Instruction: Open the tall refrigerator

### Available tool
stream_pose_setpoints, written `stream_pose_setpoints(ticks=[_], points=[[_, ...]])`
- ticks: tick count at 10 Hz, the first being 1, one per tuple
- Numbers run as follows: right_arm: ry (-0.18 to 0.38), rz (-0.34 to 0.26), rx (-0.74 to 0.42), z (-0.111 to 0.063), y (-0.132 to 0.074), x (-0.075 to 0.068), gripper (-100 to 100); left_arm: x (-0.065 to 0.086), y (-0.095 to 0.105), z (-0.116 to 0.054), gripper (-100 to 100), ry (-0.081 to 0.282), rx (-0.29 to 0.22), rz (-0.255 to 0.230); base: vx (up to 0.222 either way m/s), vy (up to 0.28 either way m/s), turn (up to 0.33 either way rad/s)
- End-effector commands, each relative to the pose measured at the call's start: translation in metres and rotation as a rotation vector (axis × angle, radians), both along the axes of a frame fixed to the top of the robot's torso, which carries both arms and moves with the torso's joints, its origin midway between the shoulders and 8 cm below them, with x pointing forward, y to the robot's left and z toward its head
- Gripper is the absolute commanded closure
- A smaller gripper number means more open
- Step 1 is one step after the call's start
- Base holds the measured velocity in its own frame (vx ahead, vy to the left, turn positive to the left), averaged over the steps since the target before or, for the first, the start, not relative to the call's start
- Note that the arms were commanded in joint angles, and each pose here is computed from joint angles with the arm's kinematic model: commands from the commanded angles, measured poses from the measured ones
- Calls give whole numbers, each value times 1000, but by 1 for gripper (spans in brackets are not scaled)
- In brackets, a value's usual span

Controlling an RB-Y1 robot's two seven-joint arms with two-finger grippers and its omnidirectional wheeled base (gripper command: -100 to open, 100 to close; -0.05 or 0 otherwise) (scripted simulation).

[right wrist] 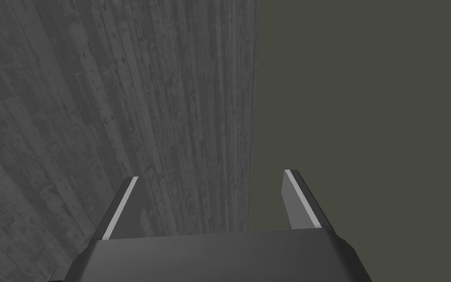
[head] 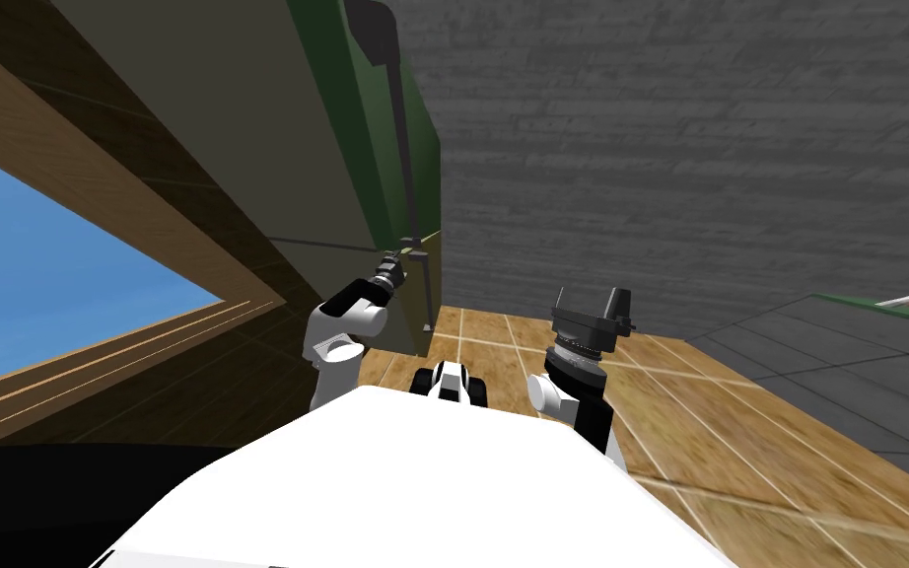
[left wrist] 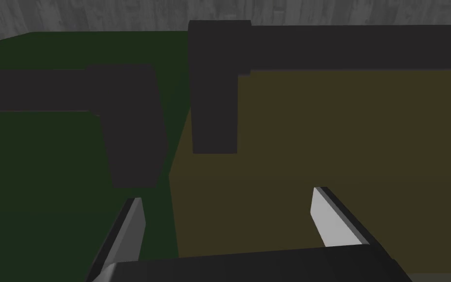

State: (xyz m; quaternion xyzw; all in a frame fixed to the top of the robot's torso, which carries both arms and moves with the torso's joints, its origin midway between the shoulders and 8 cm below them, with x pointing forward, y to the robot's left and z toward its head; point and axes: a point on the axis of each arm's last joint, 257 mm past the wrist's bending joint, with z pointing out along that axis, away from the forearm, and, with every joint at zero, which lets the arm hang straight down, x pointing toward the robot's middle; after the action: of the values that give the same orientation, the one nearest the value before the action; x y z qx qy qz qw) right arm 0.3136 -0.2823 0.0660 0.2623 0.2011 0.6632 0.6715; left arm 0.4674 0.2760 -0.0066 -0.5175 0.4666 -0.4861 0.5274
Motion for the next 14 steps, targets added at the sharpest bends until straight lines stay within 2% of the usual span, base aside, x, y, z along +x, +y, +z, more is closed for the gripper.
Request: stream_pose_setpoints(ticks=[1,2,4,5,6,9,11,12,14], points=[[0,0,0,0,0,0,0,-3,1,0,-100,9,0,4,1,-12,49],[0,0,0,0,0,0,0,1,1,1,100,-3,1,1,-47,3,-14],[0,0,0,0,0,0,0,3,0,-1,100,-3,0,-2,-52,11,-14],[0,0,0,0,0,0,0,2,1,-13,100,33,-4,3,-48,3,31],[0,0,0,0,0,0,0,-2,11,-14,100,40,-3,33,23,-135,90],[0,0,1,0,0,0,0,-5,20,-10,100,33,-1,62,80,-227,65],[0,0,1,0,0,0,0,-13,39,-3,100,20,4,120,91,-307,76],[0,0,1,0,0,0,0,-13,39,-3,100,20,4,120,102,-269,57],[0,0,1,0,0,0,0,-22,57,4,100,7,7,179,130,-317,78]])
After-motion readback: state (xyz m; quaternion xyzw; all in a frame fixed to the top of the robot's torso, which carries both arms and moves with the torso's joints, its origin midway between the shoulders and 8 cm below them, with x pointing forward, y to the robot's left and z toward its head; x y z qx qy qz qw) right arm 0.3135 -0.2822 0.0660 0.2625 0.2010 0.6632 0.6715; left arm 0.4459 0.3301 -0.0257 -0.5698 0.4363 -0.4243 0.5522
